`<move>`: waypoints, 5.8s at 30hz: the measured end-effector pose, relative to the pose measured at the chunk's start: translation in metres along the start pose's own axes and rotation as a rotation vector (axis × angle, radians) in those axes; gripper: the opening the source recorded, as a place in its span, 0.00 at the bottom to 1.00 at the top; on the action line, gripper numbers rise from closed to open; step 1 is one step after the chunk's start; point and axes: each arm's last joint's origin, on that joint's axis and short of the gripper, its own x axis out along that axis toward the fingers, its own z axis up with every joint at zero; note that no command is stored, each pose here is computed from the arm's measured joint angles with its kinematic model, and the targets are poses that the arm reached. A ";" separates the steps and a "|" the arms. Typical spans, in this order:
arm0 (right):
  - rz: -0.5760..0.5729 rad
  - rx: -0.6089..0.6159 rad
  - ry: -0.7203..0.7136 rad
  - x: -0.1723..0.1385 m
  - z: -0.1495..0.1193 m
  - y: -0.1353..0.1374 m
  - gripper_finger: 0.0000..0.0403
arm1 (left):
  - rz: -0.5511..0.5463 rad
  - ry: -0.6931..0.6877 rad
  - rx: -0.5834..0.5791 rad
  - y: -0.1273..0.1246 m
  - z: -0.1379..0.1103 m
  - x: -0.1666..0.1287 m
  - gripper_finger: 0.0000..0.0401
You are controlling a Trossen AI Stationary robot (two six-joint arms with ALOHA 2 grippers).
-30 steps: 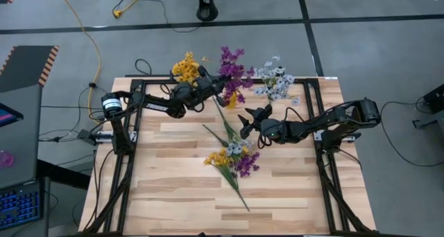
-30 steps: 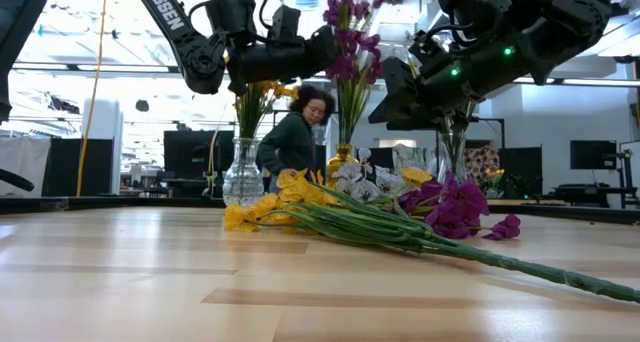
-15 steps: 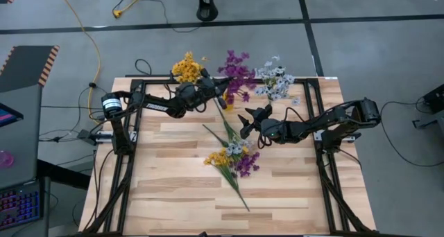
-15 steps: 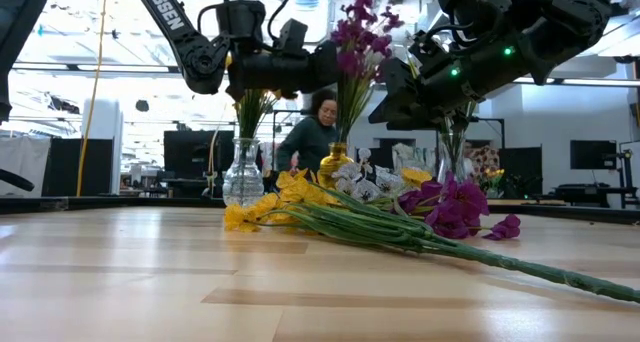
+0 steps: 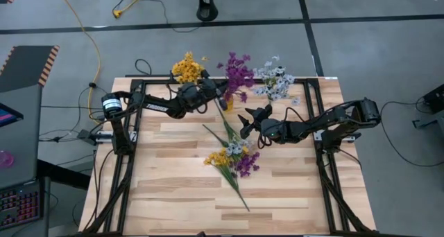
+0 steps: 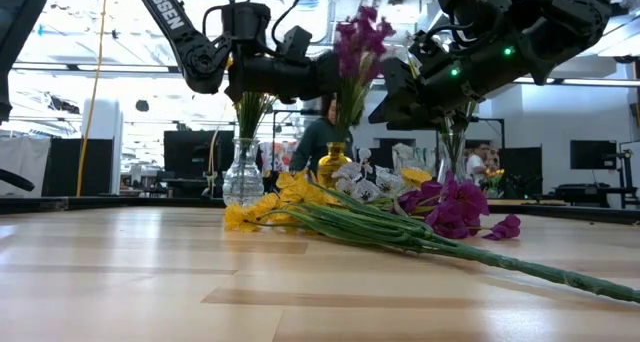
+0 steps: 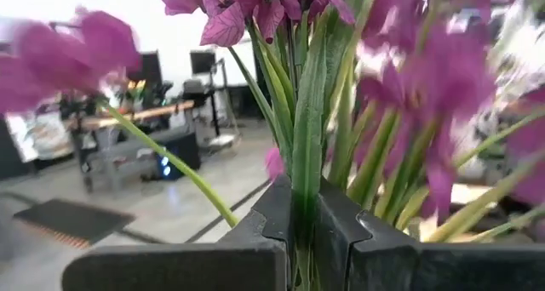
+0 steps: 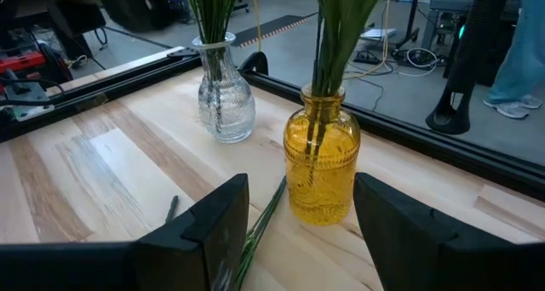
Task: Sort flowers into vase by color
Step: Put the left purple flowers into the yellow vase, then put the white flowers into the right transparent vase
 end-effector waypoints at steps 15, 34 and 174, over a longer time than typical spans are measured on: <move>0.001 -0.001 0.001 0.000 0.000 0.000 0.60 | -0.006 0.102 0.063 -0.010 -0.009 -0.002 0.02; 0.002 0.000 0.001 0.000 0.000 0.000 0.60 | 0.055 0.118 0.028 -0.010 -0.009 -0.002 0.21; 0.400 -0.076 0.104 -0.093 -0.037 0.069 0.60 | -0.753 0.780 0.935 -0.085 -0.057 -0.022 0.44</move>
